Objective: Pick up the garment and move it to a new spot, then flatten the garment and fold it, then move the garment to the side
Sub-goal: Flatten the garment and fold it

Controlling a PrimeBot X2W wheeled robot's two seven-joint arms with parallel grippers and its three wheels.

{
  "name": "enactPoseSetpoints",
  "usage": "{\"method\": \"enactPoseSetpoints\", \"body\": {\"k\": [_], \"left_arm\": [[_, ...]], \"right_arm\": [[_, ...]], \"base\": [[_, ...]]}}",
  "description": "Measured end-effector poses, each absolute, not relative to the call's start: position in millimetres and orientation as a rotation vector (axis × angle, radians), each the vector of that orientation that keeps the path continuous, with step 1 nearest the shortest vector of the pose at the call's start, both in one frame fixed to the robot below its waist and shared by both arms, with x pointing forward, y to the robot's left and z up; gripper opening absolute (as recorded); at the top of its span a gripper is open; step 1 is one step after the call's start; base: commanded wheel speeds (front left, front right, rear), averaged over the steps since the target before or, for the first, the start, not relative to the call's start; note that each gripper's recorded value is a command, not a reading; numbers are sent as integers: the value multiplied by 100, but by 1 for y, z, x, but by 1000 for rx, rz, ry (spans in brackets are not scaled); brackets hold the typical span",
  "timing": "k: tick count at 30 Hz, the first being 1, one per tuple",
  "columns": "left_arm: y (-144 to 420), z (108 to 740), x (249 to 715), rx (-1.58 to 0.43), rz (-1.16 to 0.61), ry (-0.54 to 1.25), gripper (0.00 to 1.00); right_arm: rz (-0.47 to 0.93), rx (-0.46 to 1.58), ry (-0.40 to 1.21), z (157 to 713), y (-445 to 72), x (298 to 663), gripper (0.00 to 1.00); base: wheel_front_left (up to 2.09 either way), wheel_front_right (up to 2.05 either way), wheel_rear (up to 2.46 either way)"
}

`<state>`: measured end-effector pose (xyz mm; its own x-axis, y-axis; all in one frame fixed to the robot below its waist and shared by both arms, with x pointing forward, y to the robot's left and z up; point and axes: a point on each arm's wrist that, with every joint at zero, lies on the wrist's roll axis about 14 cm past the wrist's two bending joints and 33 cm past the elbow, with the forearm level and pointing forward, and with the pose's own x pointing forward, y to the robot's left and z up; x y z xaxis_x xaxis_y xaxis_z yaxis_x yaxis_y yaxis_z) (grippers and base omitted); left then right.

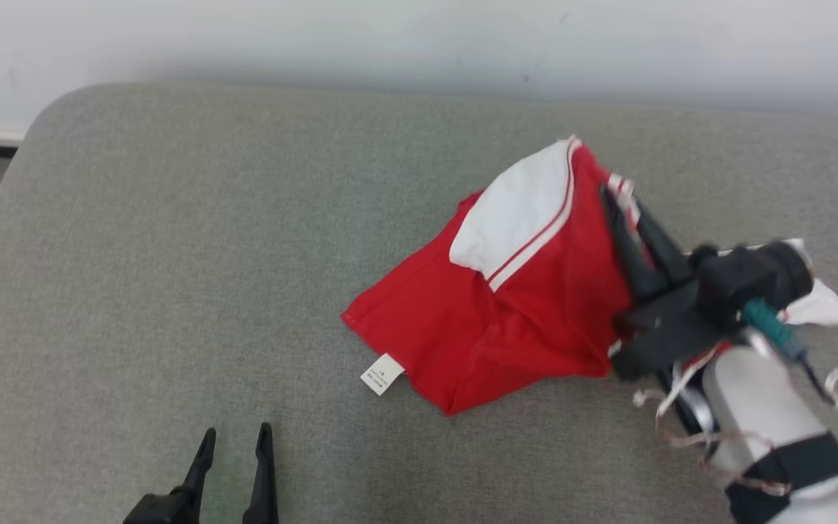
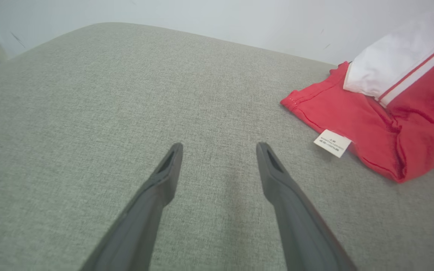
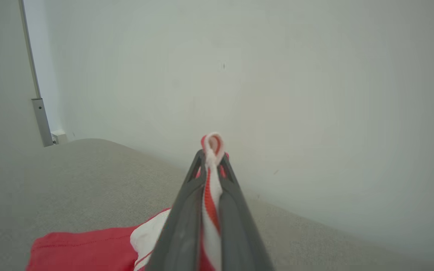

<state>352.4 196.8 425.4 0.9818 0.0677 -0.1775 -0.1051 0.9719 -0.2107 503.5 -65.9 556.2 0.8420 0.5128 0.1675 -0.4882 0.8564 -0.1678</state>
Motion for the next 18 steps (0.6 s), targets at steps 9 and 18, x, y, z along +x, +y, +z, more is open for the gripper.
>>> {"method": "enactPoseSetpoints", "body": {"k": [9,18], "left_arm": [[188,433,347,-226,48,148,100],[176,441,346,-219,-2,125,100]], "right_arm": [[604,-58,-67,511,-68,425,0],[466,-21,122,456,-124,366,4]], "base": [[0,0,0],[0,0,0]]}}
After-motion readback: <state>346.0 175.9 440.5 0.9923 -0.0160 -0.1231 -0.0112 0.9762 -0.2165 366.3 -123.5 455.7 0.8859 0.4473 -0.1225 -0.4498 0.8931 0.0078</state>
